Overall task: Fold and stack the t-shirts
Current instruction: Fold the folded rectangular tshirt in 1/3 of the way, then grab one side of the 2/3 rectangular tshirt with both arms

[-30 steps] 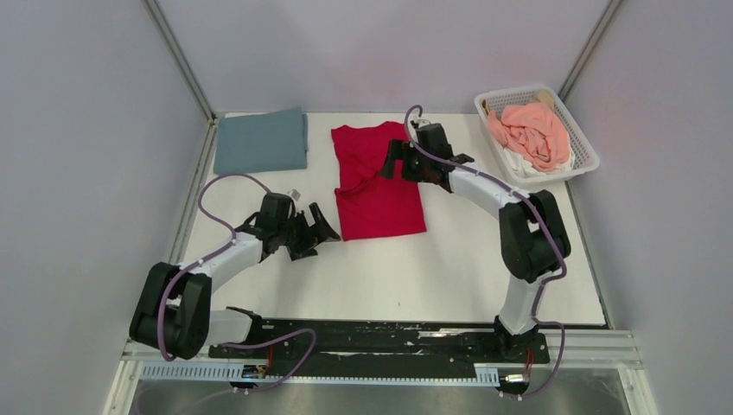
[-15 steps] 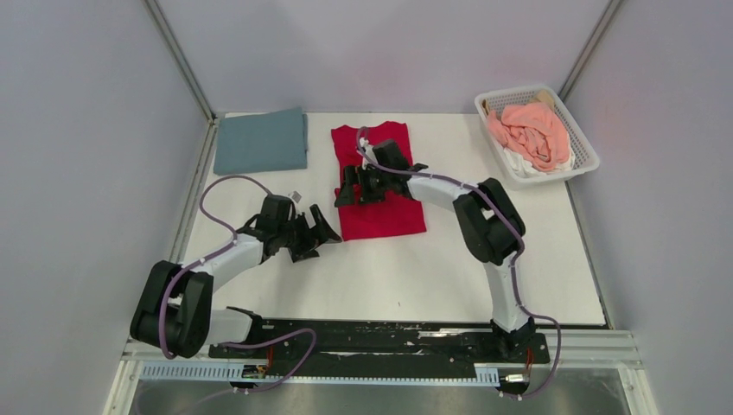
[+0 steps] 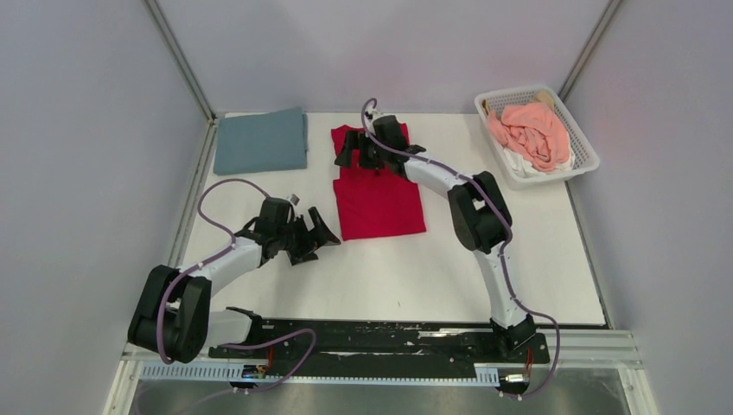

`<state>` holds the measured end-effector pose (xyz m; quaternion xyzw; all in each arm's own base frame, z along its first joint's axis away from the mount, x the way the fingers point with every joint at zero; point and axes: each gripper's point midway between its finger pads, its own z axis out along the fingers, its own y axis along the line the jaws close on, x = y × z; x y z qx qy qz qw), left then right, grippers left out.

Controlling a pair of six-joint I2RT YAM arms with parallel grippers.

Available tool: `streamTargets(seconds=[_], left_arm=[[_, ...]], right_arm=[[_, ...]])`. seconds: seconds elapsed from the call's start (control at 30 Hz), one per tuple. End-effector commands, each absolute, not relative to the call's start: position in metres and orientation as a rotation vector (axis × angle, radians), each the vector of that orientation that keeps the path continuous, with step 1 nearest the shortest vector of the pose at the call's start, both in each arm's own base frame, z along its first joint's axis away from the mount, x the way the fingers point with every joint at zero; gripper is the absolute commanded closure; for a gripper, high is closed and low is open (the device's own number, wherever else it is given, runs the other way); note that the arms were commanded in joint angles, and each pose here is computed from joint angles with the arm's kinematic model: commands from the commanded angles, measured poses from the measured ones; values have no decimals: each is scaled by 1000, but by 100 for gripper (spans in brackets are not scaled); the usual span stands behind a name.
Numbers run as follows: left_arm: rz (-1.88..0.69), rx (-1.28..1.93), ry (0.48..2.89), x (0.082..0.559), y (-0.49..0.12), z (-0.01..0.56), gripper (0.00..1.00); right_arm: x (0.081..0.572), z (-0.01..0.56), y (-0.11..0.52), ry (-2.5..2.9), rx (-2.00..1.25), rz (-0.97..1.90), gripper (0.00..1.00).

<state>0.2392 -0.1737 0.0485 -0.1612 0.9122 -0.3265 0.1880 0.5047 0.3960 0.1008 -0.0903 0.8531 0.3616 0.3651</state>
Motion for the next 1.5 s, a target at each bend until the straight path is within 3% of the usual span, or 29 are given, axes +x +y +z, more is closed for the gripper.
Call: streamTargets(seconds=[0.0, 0.1, 0.3, 0.47, 0.7, 1.1, 1.23, 1.27, 1.33, 1.47], left_arm=[[-940, -432, 2515, 259, -181, 61, 0], [-971, -426, 2488, 277, -189, 67, 2], [-988, -407, 2527, 302, -203, 58, 18], [-987, -407, 2582, 308, -211, 42, 35], [-971, -408, 2633, 306, -214, 28, 52], [-810, -363, 2720, 287, -211, 15, 58], [-776, -346, 2735, 292, -210, 11, 73], [-772, -347, 2742, 292, -210, 9, 90], [-767, -350, 2737, 292, -210, 10, 100], [-757, -349, 2717, 289, -207, 14, 100]], right_arm=[[499, 157, 355, 2104, -175, 837, 5], [467, 169, 305, 2127, -101, 744, 5], [397, 125, 202, 2287, 139, 722, 4], [362, 95, 166, 2359, 226, 718, 4], [357, 88, 163, 2392, 241, 725, 6], [354, 82, 165, 2422, 260, 746, 9], [348, 76, 169, 2448, 257, 772, 12], [345, 73, 169, 2462, 259, 781, 14], [336, 66, 171, 2493, 256, 803, 18], [325, 52, 179, 2548, 222, 815, 25]])
